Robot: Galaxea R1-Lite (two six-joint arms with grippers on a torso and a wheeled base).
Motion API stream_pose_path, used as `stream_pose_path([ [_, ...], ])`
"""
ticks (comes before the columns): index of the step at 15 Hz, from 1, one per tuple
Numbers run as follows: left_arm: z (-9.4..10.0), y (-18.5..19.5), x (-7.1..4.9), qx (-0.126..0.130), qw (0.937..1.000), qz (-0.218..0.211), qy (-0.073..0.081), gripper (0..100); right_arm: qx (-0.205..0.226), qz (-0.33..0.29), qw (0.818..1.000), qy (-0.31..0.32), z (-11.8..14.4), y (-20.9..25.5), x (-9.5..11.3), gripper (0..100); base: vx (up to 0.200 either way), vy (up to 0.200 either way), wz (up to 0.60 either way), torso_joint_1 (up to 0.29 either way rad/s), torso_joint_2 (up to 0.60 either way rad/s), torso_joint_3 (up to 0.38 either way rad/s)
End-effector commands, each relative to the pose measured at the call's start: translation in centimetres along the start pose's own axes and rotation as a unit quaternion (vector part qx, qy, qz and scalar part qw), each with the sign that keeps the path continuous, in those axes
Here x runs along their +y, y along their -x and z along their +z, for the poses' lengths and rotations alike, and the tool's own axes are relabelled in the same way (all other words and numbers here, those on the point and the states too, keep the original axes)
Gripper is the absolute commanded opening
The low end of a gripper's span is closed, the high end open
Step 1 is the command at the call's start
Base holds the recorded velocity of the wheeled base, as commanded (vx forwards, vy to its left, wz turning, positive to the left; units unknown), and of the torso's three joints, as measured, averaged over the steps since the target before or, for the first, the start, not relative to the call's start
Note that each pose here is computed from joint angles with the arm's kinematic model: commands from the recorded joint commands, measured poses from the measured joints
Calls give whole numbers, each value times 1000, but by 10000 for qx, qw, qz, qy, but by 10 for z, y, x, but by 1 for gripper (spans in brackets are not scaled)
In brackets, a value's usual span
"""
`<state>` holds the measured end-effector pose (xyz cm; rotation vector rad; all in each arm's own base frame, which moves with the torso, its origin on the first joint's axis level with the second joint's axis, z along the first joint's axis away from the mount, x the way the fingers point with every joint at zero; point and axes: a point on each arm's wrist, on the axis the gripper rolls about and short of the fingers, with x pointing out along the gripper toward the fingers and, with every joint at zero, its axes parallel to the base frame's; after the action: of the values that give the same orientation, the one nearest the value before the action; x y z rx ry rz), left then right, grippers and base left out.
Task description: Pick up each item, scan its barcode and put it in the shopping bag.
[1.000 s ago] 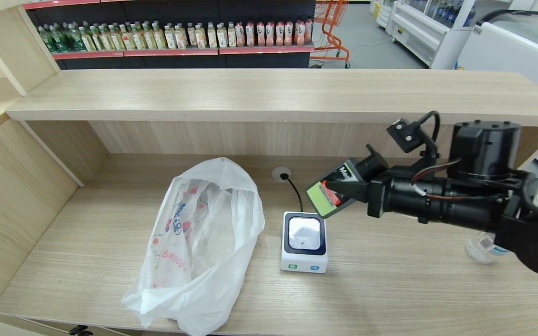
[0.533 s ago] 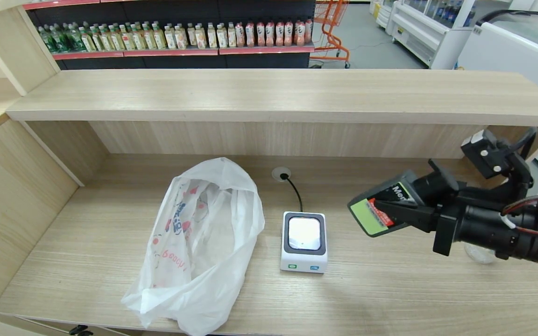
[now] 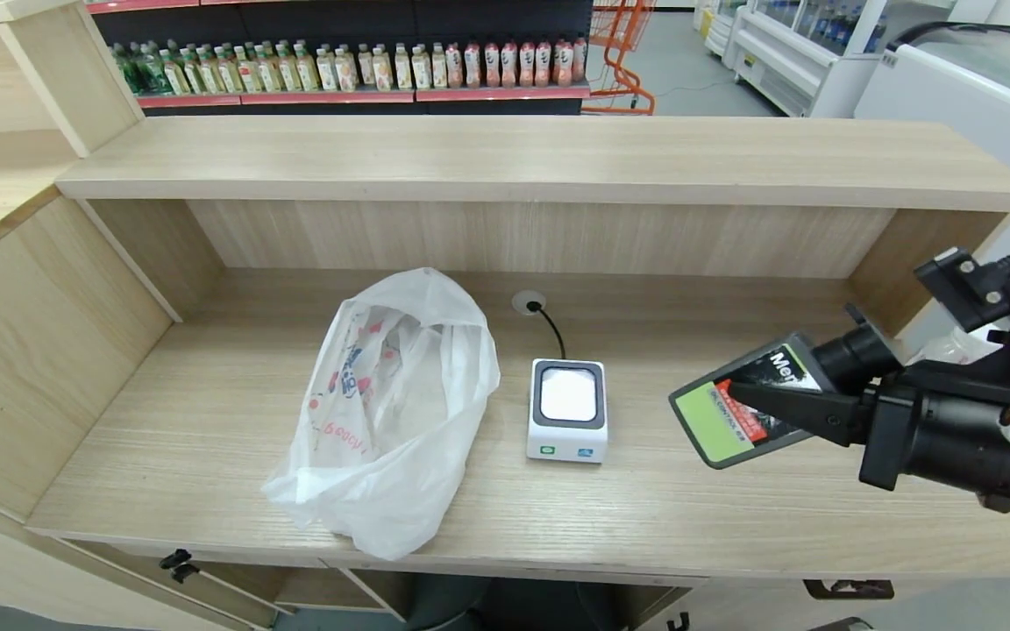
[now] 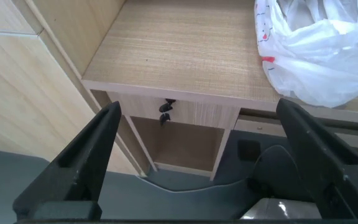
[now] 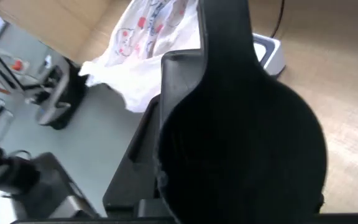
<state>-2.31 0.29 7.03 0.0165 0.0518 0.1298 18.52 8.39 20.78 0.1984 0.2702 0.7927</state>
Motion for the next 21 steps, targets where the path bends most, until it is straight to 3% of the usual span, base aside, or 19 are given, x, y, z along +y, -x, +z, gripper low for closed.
stream_pose_path([
  [1,0,0,0,-2,10000,1,-3,100,-93,24,9998,-150,4,4,3,0,0,0,0,0,0,0],
  [5,0,0,0,-2,10000,1,5,100,-169,60,9973,-707,14,0,3,0,0,200,0,7,1,2],
  [11,0,0,0,-2,10000,1,13,100,80,-32,9926,-1210,24,-29,-8,0,0,200,0,2,3,2],
  [14,0,0,0,-2,10000,1,5,100,275,-644,9823,-1735,10,-54,-22,0,0,0,0,0,0,0],
  [18,0,0,0,-2,10000,1,5,100,557,-665,9813,-1721,-2,-79,-29,0,0,0,0,0,0,0],
  [21,0,0,0,-2,10000,1,5,100,699,-587,9899,-1087,-4,-103,-36,0,0,0,0,0,0,0],
])
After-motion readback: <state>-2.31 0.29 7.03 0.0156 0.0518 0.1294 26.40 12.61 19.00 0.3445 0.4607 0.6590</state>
